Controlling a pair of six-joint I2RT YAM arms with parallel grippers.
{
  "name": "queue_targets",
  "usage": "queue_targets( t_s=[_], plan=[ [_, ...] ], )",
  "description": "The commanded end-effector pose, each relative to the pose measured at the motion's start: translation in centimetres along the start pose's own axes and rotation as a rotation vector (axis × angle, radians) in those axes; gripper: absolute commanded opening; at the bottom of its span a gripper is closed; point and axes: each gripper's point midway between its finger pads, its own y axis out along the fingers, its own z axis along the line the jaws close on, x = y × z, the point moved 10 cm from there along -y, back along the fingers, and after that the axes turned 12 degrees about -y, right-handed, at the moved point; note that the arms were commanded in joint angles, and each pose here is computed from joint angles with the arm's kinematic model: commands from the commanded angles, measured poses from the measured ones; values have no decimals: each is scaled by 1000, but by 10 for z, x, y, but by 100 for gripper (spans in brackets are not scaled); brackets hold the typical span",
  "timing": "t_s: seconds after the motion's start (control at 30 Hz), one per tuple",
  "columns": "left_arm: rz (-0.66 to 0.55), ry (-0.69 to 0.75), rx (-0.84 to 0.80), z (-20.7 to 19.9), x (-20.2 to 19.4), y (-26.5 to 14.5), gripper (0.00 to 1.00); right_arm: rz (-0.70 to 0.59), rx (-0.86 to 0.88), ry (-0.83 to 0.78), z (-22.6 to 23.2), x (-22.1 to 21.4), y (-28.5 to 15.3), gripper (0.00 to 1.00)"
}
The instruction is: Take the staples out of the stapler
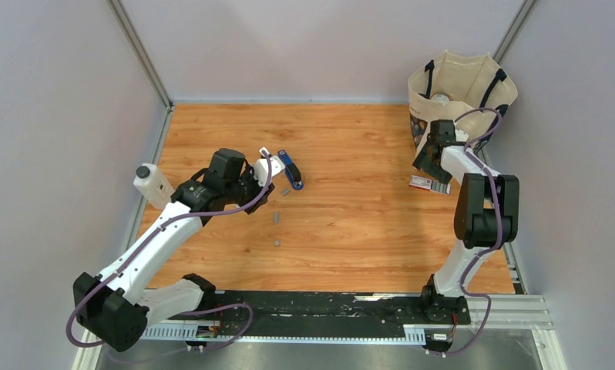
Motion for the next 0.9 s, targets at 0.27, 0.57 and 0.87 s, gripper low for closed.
queue_targets(
  t_s=[0.27, 0.57, 0.87],
  plan=[
    [1, 16, 12, 2, 7, -4, 40, -10, -49, 70, -13, 21, 32, 71],
    [12, 11, 7, 2, 3, 1, 40, 13, -52, 66, -13, 18, 38, 67],
    [16, 6, 2, 2, -1, 4, 40, 16, -44, 66, -15, 10, 36, 67]
  ],
)
